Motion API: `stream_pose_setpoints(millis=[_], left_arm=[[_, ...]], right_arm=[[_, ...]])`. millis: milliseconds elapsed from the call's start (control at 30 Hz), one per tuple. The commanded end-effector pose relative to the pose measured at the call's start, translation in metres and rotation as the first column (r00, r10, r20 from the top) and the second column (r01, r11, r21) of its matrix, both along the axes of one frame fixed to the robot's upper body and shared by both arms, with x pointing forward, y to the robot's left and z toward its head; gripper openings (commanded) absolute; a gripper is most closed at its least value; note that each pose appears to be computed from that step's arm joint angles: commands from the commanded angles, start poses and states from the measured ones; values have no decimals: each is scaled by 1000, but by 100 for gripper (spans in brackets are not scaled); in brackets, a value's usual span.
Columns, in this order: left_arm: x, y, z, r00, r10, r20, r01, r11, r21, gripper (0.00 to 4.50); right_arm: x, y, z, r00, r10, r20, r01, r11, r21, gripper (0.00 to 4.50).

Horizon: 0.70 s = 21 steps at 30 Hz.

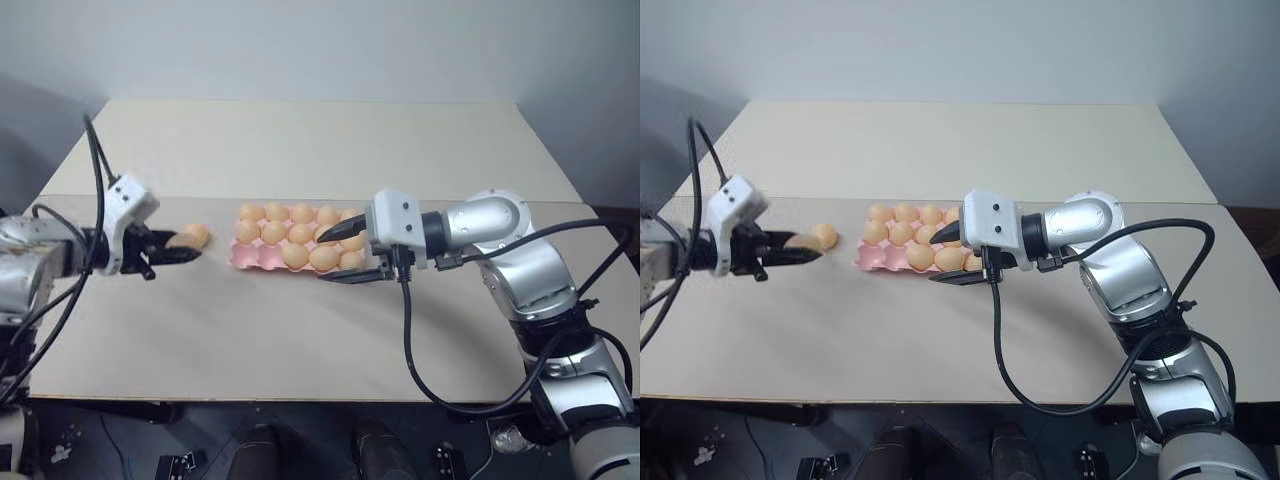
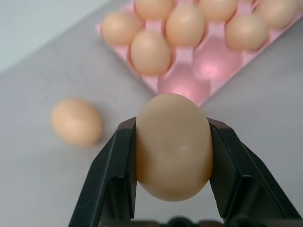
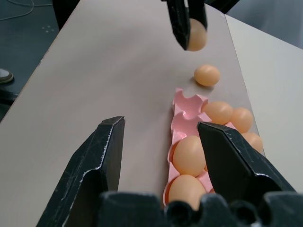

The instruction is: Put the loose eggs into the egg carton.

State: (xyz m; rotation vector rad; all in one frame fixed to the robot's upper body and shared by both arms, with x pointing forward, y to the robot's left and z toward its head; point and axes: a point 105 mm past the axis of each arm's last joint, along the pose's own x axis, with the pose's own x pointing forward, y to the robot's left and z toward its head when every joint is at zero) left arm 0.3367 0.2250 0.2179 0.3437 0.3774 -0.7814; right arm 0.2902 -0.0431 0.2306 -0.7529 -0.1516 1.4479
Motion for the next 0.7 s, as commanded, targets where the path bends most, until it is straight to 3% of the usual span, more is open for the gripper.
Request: stream_pose_setpoints(millis=[33, 400, 700], left_arm=[[9, -34, 3, 995, -95, 17, 95, 995, -18, 198], [44, -78, -26, 981, -196, -9, 196, 979, 56, 198], [43, -92, -34, 964, -263, -36, 265, 962, 59, 198]], right_arm=[[-1, -2, 4, 999, -23, 38, 23, 1000, 2, 296], [2, -19, -4, 989, -148, 17, 148, 989, -15, 296], [2, -49, -5, 944, -317, -96, 318, 948, -4, 296]])
